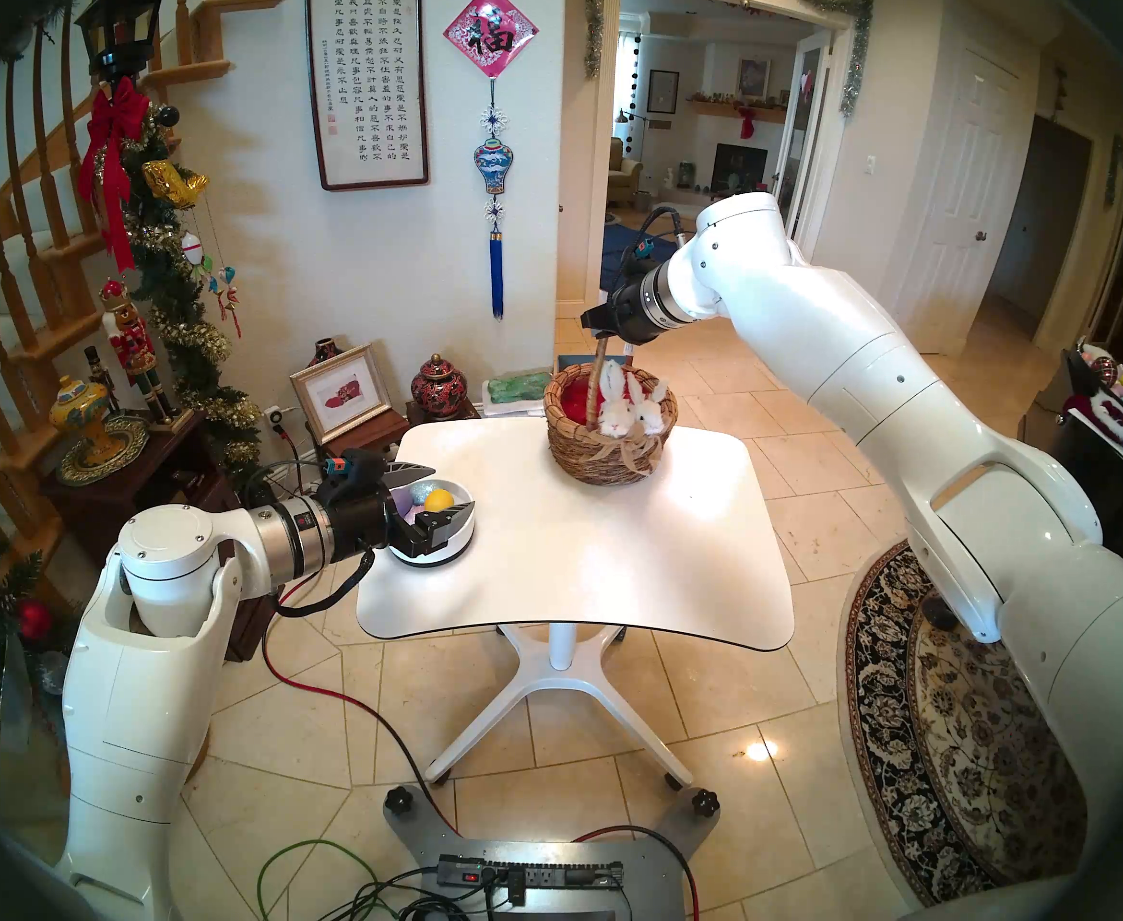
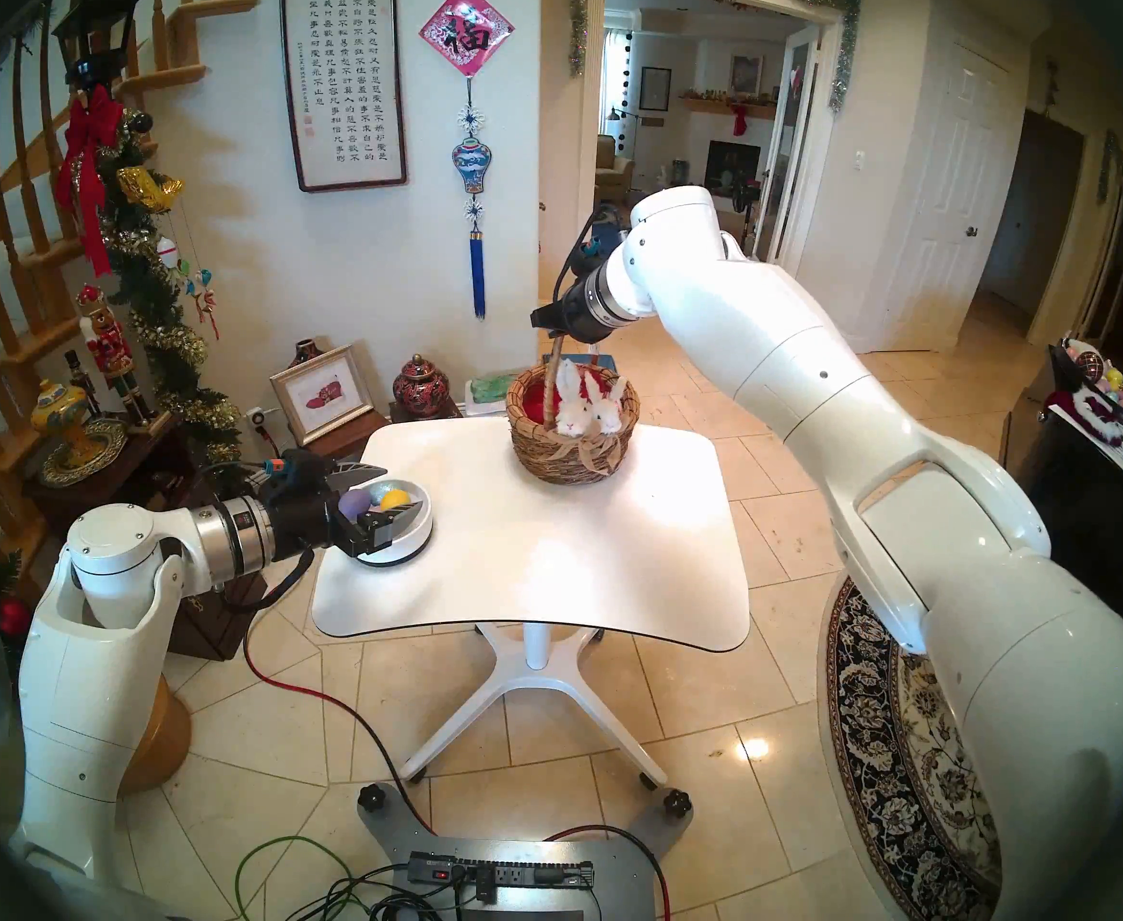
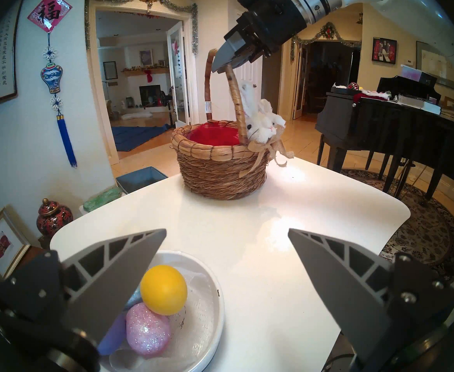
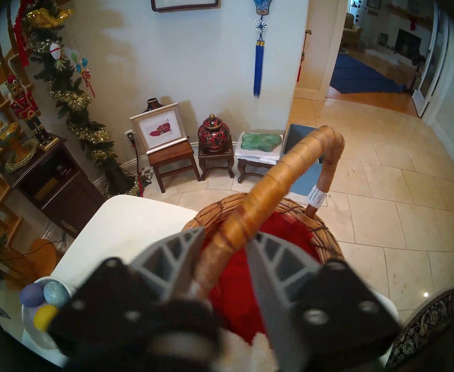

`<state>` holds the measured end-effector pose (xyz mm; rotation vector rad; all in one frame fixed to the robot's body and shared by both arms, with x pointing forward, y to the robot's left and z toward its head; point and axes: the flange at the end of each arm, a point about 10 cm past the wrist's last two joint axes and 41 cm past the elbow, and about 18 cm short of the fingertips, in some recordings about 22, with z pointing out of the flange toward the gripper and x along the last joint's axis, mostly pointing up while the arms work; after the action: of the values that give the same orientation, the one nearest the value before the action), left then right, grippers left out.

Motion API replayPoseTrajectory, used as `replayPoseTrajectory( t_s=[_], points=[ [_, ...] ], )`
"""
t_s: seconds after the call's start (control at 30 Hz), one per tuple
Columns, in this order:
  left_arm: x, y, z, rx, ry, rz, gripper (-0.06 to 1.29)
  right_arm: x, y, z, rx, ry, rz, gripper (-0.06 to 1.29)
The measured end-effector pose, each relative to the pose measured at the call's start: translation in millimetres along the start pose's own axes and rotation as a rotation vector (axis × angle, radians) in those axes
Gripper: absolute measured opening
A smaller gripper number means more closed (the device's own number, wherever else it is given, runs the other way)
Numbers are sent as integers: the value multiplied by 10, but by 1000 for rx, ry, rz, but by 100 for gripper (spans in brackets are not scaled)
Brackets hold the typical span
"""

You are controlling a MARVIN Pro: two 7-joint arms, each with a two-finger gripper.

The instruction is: Put easter egg into basket

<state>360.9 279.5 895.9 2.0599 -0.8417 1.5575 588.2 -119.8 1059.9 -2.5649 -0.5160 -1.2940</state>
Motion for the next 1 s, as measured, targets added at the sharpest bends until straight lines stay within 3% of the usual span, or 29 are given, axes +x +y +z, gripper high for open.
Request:
replayPoseTrajectory(
  t_s=[0.03,0.17,0.53,0.6,0.77,1.0],
  points=[
    [0,0,0,0,0,0,123,-1,3,-2,-1,0,0,63],
    [0,0,0,0,0,0,123,-6,19,-23,-6,-3,-1,34],
    [0,0,0,0,0,0,123,-42,29,-87,-8,-14,-26,30],
    [0,0,0,0,0,0,123,-55,23,-110,-3,-16,-35,25],
    [0,0,0,0,0,0,123,-92,9,-171,20,-20,-58,-3],
    [0,0,0,0,0,0,123,-162,28,-296,55,-30,-97,-4]
  ],
)
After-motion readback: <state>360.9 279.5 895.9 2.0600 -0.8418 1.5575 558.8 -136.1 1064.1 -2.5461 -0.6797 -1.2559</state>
